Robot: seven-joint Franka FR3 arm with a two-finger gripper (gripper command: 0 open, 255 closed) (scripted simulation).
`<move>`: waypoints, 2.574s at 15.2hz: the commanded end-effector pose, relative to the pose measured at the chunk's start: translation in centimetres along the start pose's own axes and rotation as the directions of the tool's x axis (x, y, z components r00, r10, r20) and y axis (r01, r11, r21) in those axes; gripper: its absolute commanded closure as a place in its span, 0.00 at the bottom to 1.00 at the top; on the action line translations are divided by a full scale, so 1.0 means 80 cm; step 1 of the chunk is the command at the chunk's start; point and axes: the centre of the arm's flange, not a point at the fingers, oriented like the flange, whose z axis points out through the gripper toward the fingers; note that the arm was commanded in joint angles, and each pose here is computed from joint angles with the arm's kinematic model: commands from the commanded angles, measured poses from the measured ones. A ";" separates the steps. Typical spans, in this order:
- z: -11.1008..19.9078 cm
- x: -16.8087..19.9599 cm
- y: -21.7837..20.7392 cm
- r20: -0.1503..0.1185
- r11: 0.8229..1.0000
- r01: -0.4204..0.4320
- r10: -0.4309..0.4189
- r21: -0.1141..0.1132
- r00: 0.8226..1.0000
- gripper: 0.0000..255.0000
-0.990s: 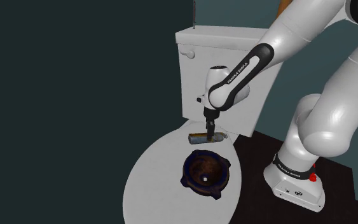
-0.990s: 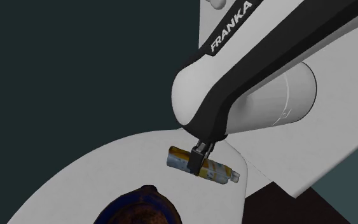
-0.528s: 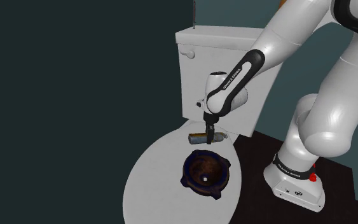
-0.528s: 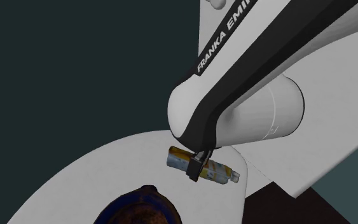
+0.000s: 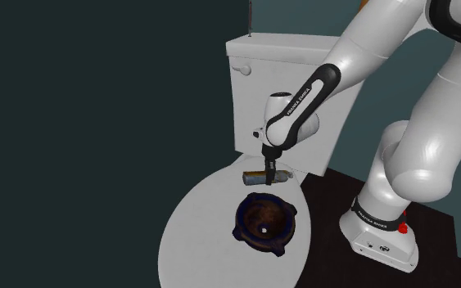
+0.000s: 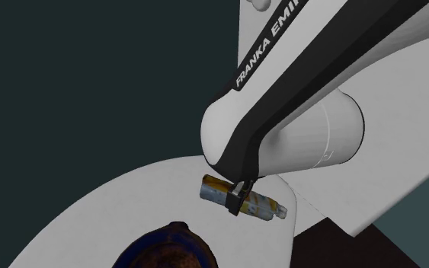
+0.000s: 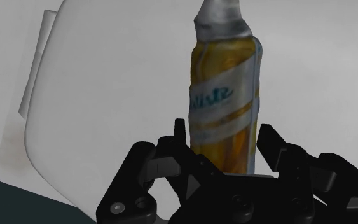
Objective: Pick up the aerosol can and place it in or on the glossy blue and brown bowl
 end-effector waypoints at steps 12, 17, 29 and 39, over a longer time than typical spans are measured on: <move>-0.033 0.002 -0.004 0.000 1.000 0.000 0.000 0.000 1.000 1.00; -0.065 0.003 -0.008 0.000 1.000 0.000 0.000 0.000 1.000 1.00; -0.144 0.007 -0.018 0.000 1.000 0.000 0.000 0.000 1.000 1.00; -0.209 0.010 -0.027 0.000 1.000 0.000 0.000 0.000 1.000 1.00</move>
